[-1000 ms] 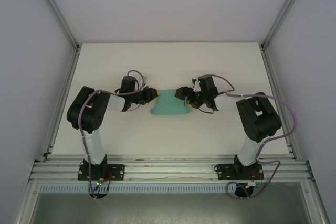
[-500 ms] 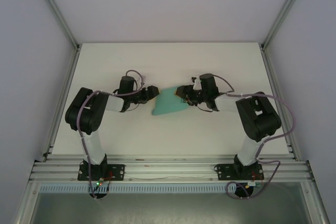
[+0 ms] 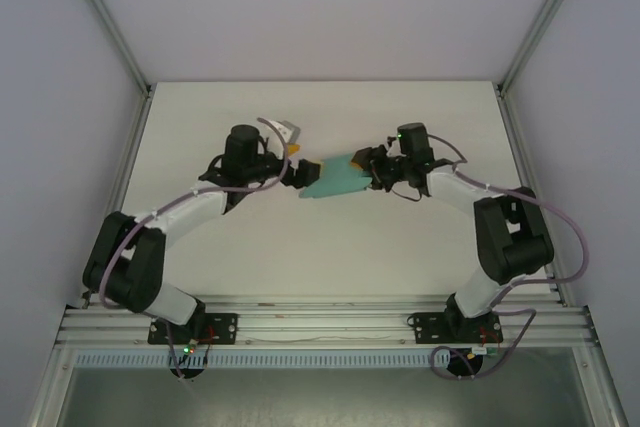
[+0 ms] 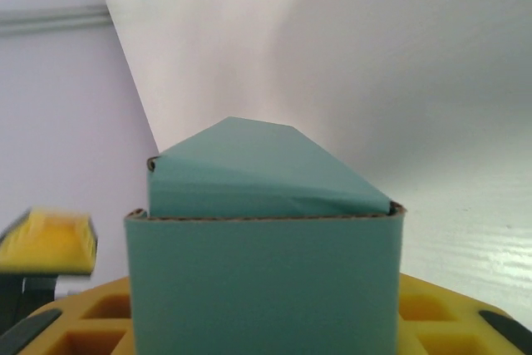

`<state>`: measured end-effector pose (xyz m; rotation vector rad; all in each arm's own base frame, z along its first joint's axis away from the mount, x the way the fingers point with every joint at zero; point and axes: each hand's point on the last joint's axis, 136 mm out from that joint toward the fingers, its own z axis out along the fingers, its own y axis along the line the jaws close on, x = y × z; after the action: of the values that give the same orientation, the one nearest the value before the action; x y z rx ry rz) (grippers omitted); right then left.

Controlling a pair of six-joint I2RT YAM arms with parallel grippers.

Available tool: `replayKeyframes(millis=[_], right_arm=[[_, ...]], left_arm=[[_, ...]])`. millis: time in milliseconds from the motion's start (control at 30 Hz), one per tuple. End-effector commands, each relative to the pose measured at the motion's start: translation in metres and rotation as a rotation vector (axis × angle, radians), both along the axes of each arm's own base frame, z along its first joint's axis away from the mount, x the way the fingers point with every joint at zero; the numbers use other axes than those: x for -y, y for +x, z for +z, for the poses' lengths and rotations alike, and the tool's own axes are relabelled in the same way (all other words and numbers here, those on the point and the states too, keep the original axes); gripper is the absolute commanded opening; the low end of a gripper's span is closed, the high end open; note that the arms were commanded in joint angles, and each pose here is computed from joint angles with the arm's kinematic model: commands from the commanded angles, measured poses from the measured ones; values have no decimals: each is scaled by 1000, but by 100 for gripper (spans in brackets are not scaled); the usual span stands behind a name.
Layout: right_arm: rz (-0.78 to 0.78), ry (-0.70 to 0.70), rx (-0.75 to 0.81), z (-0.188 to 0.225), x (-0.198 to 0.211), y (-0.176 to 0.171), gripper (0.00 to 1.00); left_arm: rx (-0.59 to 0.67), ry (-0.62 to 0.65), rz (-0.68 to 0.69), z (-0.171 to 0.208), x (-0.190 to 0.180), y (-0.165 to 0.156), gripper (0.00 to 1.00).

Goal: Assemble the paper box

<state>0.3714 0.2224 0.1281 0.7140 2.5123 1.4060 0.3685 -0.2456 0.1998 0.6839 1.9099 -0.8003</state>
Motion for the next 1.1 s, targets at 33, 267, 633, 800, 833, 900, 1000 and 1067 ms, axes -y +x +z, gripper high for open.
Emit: replayKeyframes(millis=[33,267,633,800,833,900,1000,1067], right_arm=[[-72,105,-137,29,11,-2,42],[-81,192,-258,49,10,-14,41],[-83,244,-309,62,8,-26,41],[-72,229,-327,60,8,-30,41],[-73,226,-330,59,8,-31,41],[-76,229,-341,57,8,-31,41],[-71,238,-341,57,7,-32,41],[-67,239,-343,57,7,-33,43]], left_arm=[[233,329,-299,-11,23,-53,100],[365,604,-374,-33,29,-55,100],[429,803,-334,-46,38,-24,97],[483,791,-295,-33,43,-18,91],[493,783,-289,-30,43,-17,90],[506,771,-286,-27,46,-17,83],[504,778,-268,-25,45,-13,71],[504,777,-260,-23,45,-11,66]])
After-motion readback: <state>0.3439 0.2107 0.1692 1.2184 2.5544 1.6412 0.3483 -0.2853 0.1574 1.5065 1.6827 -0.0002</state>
